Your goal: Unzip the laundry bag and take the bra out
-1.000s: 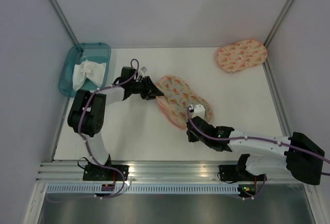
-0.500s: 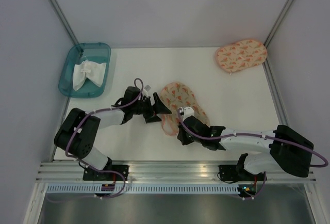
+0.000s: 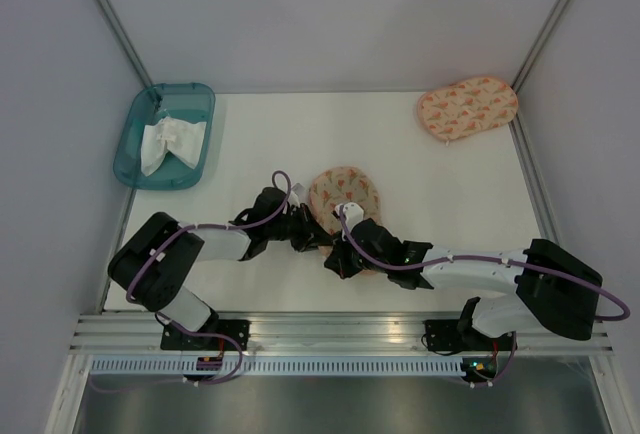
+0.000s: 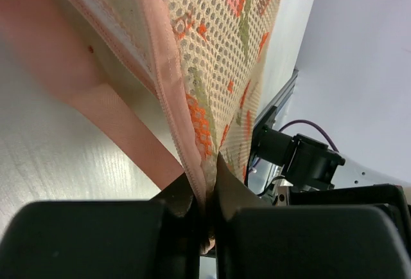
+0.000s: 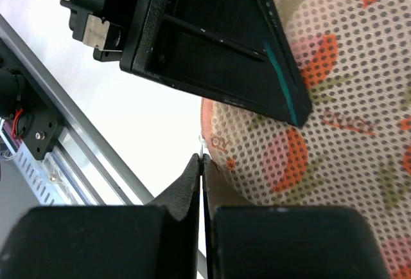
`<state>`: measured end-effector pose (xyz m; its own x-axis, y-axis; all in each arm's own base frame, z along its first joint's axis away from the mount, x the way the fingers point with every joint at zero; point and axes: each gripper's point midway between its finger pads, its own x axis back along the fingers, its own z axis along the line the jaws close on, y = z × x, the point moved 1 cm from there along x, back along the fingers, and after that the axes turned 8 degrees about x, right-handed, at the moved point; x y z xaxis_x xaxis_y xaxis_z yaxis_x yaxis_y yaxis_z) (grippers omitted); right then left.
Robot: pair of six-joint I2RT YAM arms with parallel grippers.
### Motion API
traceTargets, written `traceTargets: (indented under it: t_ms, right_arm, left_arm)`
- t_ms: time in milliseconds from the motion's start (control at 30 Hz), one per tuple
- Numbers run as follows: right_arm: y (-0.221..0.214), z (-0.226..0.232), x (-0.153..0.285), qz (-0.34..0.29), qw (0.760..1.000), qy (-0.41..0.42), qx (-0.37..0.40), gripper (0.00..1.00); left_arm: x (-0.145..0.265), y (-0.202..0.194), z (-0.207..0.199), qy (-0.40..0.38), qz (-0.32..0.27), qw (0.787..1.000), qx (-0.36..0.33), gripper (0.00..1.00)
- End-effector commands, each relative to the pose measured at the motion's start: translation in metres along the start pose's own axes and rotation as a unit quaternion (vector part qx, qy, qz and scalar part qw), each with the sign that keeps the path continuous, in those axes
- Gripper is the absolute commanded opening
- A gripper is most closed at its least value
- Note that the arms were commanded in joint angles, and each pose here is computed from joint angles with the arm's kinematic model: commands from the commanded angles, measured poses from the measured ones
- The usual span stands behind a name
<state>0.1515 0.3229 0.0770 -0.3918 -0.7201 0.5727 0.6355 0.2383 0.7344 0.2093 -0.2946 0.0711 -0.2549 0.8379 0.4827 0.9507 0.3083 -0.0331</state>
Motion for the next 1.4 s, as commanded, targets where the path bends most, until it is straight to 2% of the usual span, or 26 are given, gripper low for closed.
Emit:
traceTargets:
  t_ms: [0, 67, 267, 400, 533, 767, 867, 933, 1000, 1033, 1067, 1100, 1133, 1167, 1233, 1267, 1300, 1367]
  right_arm:
    - [0.019, 0.011, 0.005, -0.024, 1.0, 0.016, 0.008, 0.0]
    - [0.014, 0.007, 0.01, -0.014, 1.0, 0.007, 0.006, 0.01]
    - [-0.014, -0.032, 0.025, 0.038, 0.994, -0.099, -0.003, 0.0]
    - [-0.032, -0.049, 0.037, 0.061, 0.989, -0.137, -0.011, 0.0]
    - [-0.044, -0.07, 0.047, 0.072, 0.978, -0.196, -0.015, 0.0]
    - [-0.043, -0.117, 0.063, 0.077, 0.937, -0.342, -0.004, 0.0]
    - [-0.037, -0.126, 0.062, 0.074, 0.926, -0.37, 0.0, 0.0]
    - [-0.034, -0.124, 0.059, 0.073, 0.927, -0.368, 0.0, 0.01]
    - [-0.032, -0.121, 0.056, 0.069, 0.931, -0.359, 0.0, 0.0]
    - [-0.031, -0.12, 0.055, 0.067, 0.933, -0.353, 0.001, 0.0]
    - [-0.027, -0.114, 0.051, 0.058, 0.94, -0.335, -0.004, 0.0]
    - [-0.026, -0.112, 0.051, 0.057, 0.943, -0.329, 0.0, 0.0]
    - [-0.021, -0.108, 0.05, 0.046, 0.947, -0.319, -0.003, 0.0]
    - [-0.021, -0.105, 0.049, 0.045, 0.95, -0.309, -0.006, 0.01]
    - [-0.018, -0.101, 0.049, 0.038, 0.954, -0.296, -0.008, 0.0]
    - [-0.018, -0.098, 0.048, 0.039, 0.957, -0.287, -0.008, 0.0]
    - [-0.017, -0.098, 0.048, 0.037, 0.958, -0.285, -0.009, 0.0]
    - [-0.014, -0.092, 0.045, 0.031, 0.963, -0.268, -0.008, 0.0]
  left_arm:
    - [-0.005, 0.012, -0.013, -0.017, -0.025, 1.0, -0.004, 0.06]
    - [-0.006, 0.016, -0.016, -0.015, -0.03, 0.999, -0.012, 0.02]
    - [-0.001, 0.033, -0.014, 0.002, -0.042, 0.999, -0.023, 0.02]
    - [0.006, 0.051, -0.008, 0.012, -0.055, 0.998, -0.029, 0.02]
    - [0.008, 0.053, -0.012, 0.007, -0.034, 0.998, -0.048, 0.02]
    - [0.002, 0.054, -0.018, 0.011, 0.017, 0.995, -0.101, 0.02]
    - [-0.001, 0.058, -0.016, 0.021, 0.038, 0.992, -0.123, 0.02]
    - [-0.003, 0.062, -0.011, 0.035, 0.047, 0.99, -0.131, 0.02]
    - [-0.007, 0.077, -0.026, 0.023, 0.04, 0.986, -0.162, 0.02]
    - [-0.009, 0.081, -0.03, 0.017, 0.042, 0.985, -0.169, 0.05]
    - [-0.015, 0.092, -0.043, 0.004, 0.039, 0.982, -0.184, 0.12]
    - [-0.018, 0.098, -0.047, -0.002, 0.04, 0.98, -0.195, 0.37]
    - [-0.02, 0.106, -0.057, -0.002, 0.038, 0.98, -0.195, 0.49]
    - [-0.024, 0.112, -0.055, 0.001, 0.036, 0.982, -0.185, 0.71]
    - [-0.025, 0.122, -0.055, 0.016, 0.01, 0.984, -0.174, 0.92]
    - [-0.019, 0.124, -0.059, 0.021, -0.007, 0.986, -0.168, 0.99]
    - [-0.018, 0.129, -0.052, 0.043, -0.034, 0.986, -0.159, 1.0]
    - [-0.009, 0.121, -0.032, 0.07, -0.05, 0.989, -0.121, 1.0]
